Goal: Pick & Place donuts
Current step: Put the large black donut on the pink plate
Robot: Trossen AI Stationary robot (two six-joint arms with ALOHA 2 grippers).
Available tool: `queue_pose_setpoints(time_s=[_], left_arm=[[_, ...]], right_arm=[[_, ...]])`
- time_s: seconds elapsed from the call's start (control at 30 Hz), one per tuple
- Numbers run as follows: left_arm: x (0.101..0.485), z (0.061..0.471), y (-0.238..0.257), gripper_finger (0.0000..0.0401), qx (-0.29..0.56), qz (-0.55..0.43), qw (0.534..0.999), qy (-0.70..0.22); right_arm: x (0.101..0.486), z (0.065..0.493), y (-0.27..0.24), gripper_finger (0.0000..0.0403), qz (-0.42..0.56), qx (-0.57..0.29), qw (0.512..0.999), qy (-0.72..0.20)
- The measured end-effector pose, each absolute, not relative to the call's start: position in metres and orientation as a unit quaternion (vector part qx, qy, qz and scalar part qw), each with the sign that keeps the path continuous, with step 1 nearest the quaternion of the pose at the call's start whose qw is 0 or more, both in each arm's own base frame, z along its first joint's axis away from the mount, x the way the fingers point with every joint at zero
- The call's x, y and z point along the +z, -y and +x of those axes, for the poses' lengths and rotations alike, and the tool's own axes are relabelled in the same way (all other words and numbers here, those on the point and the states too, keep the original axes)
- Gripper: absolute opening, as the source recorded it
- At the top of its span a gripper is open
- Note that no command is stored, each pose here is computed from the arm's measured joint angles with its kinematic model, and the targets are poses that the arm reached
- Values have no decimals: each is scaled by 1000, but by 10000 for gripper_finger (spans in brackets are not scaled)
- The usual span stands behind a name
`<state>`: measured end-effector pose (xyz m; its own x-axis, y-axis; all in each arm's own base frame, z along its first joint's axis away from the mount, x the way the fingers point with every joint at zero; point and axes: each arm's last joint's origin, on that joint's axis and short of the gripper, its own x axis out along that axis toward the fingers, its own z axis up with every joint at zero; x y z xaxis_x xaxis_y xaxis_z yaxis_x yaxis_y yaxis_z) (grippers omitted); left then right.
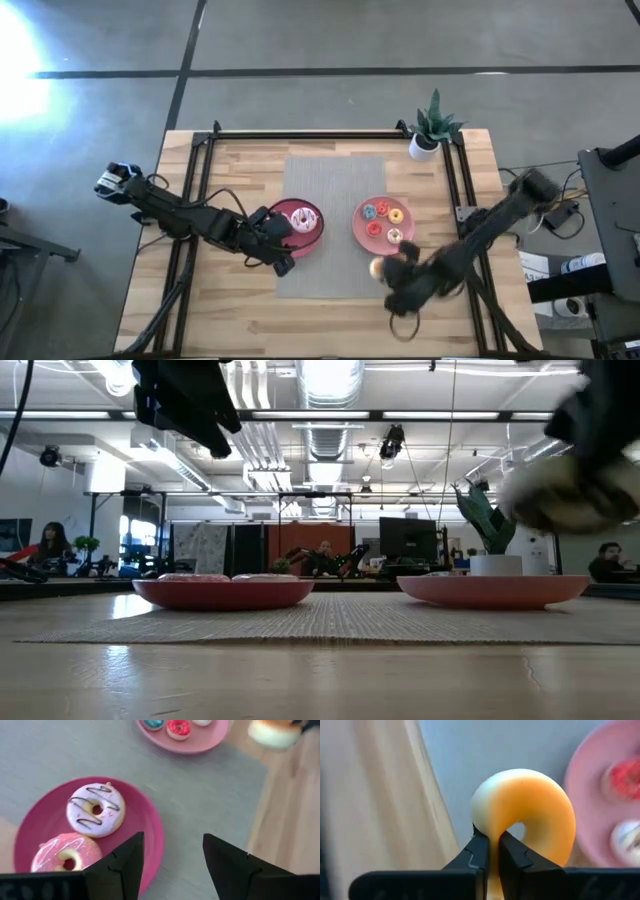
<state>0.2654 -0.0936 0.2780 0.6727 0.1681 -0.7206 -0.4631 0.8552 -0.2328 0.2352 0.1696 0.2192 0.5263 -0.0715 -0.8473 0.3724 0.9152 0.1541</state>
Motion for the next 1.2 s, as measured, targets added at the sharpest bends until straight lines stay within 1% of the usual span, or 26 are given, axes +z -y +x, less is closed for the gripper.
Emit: queue_pose_setpoints(time_s=[0.03, 0.1, 0.2, 0.27, 0.3, 0.4, 0.47, 0.53, 0.7, 0.87, 1.07, 1.13, 1.2], left_arm=[[279, 266, 94, 176, 174, -206, 894, -358], [283, 270, 98, 176, 158, -207, 906, -335], [293, 276, 107, 176, 136, -184, 935, -272], [302, 278, 114, 176, 144, -156, 952, -219], [307, 277, 117, 176, 162, -135, 958, -192], [318, 276, 124, 176, 241, -60, 961, -120], [321, 275, 125, 176, 292, -22, 952, -90], [324, 277, 122, 176, 319, -10, 945, -74], [318, 289, 110, 176, 325, -2, 942, -85], [313, 301, 106, 176, 332, 6, 939, -87], [304, 317, 109, 176, 344, 31, 933, -101], [303, 319, 109, 176, 364, 37, 925, -99], [302, 321, 107, 176, 396, 44, 913, -93]], right_arm=[[233, 235, -157, 15, 207, -132, 870, -428], [257, 234, -126, 14, 323, -145, 877, -326], [283, 227, -83, 14, 486, -147, 853, -122], [286, 219, -63, 14, 543, -158, 825, -2], [287, 216, -57, 14, 560, -162, 811, 47], [280, 211, -44, 13, 596, -186, 769, 137], [273, 217, -41, 13, 615, -187, 749, 158], [269, 226, -43, 13, 632, -175, 735, 172], [272, 262, -49, 13, 661, -153, 708, 194], [285, 294, -53, 13, 668, -146, 701, 203], [290, 317, -51, 13, 665, -148, 703, 204], [294, 324, -51, 13, 670, -132, 703, 200], [293, 329, -51, 13, 668, -134, 705, 197]])
